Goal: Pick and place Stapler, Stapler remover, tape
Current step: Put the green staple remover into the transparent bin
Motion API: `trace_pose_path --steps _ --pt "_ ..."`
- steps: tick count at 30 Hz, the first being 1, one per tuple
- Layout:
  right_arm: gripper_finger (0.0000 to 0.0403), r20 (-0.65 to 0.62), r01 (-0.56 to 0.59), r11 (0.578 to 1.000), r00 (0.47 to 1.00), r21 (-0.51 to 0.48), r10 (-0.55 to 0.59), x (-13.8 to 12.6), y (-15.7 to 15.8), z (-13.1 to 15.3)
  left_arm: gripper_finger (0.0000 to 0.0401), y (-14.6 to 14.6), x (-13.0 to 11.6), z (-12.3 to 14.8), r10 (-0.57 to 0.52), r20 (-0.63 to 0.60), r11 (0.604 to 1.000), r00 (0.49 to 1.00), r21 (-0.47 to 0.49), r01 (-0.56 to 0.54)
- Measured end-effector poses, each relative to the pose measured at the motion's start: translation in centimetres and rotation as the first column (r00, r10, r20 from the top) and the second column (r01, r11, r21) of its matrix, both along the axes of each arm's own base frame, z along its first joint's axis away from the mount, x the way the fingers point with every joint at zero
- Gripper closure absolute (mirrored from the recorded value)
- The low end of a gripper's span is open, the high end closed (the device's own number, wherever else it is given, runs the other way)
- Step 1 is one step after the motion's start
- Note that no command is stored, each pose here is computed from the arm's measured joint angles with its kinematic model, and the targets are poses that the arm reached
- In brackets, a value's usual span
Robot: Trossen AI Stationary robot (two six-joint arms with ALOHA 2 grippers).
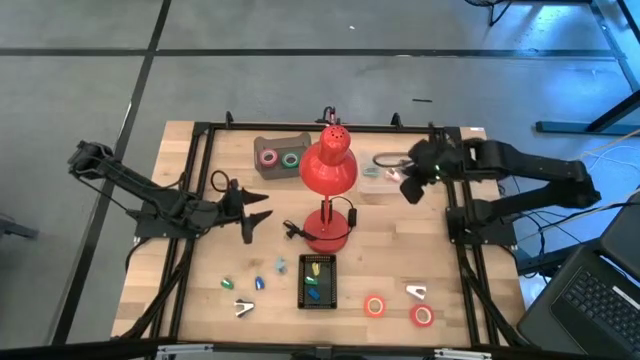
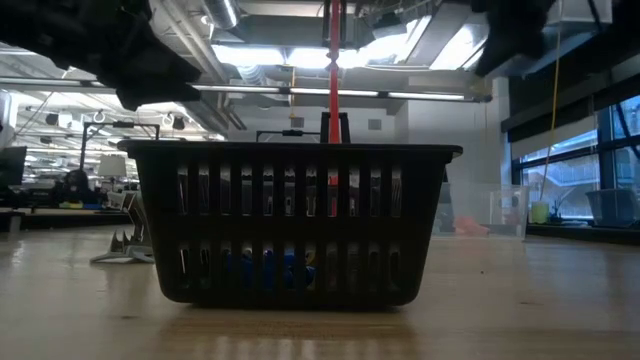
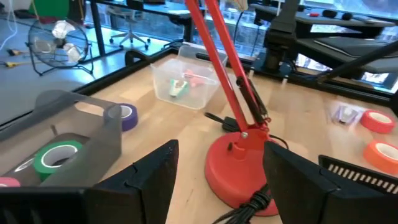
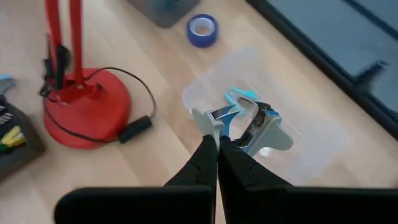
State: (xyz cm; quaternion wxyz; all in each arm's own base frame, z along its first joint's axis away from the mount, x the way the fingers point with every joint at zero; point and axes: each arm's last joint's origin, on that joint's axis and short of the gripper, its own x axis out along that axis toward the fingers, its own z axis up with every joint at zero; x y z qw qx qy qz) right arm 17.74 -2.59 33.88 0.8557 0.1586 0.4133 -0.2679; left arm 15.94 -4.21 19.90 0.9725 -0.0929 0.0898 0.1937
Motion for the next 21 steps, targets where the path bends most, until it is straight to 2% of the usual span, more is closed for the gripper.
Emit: trace_pose_path --steps 4,11,21 --pt "0.0403 -0.024 -0.003 0.999 1.000 0.032 0.004 0.7 -2.3 -1.6 0.0177 0.1 0.0 0.0 0.006 -0.004 1.000 1.000 0.002 -0.006" --pt "0.0403 -0.104 0.094 0.993 0.991 0.078 -0.085 0.2 -6.1 -4.4 0.0177 0.1 0.0 -0.2 0.006 -0.018 1.000 1.000 0.007 -0.005" --pt "0.0403 -0.043 0.136 0.978 0.990 0.158 -0.131 0.3 -10.1 -8.4 0.0177 0.1 0.0 -0.2 0.006 -0.018 1.000 1.000 0.007 -0.005"
